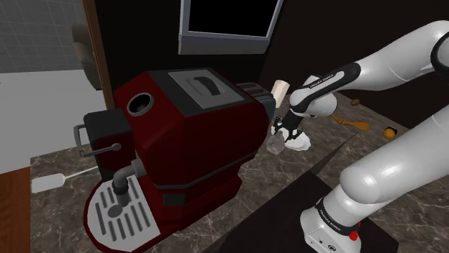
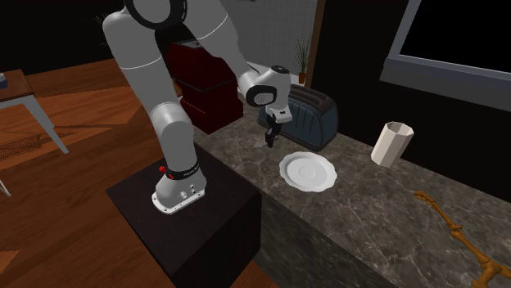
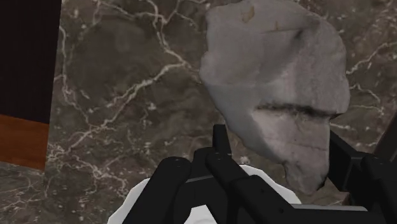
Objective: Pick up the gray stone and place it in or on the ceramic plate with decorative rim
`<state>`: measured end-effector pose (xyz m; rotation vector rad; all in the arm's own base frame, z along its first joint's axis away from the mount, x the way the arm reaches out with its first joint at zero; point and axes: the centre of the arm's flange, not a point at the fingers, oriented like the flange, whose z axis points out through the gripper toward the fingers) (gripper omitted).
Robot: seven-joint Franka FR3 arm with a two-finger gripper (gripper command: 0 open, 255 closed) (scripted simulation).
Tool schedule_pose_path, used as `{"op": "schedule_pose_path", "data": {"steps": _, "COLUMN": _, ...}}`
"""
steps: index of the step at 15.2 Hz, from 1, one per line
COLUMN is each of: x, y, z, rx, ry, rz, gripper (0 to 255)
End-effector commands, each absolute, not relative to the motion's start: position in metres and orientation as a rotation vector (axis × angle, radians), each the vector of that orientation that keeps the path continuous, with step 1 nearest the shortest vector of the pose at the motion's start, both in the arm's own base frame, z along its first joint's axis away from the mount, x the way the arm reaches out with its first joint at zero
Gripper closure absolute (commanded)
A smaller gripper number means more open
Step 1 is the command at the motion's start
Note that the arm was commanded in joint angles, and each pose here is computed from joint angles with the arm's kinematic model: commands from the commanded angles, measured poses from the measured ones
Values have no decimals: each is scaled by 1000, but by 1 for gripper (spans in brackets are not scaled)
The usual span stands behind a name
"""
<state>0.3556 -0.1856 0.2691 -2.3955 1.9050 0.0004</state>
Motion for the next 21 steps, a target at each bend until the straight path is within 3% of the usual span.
{"op": "schedule_pose_path", "data": {"steps": 1, "x": 359, "y": -214, "z": 270, "rx": -2398, "ry": 1903, "rz": 0, "gripper": 255}}
{"op": "schedule_pose_path", "data": {"steps": 15, "x": 386, "y": -408, "z": 271, "rx": -2398, "ry": 1903, "rz": 0, "gripper": 255}}
{"op": "schedule_pose_path", "data": {"steps": 21, "x": 386, "y": -408, "z": 239, "rx": -2398, "ry": 1903, "rz": 0, "gripper": 255}}
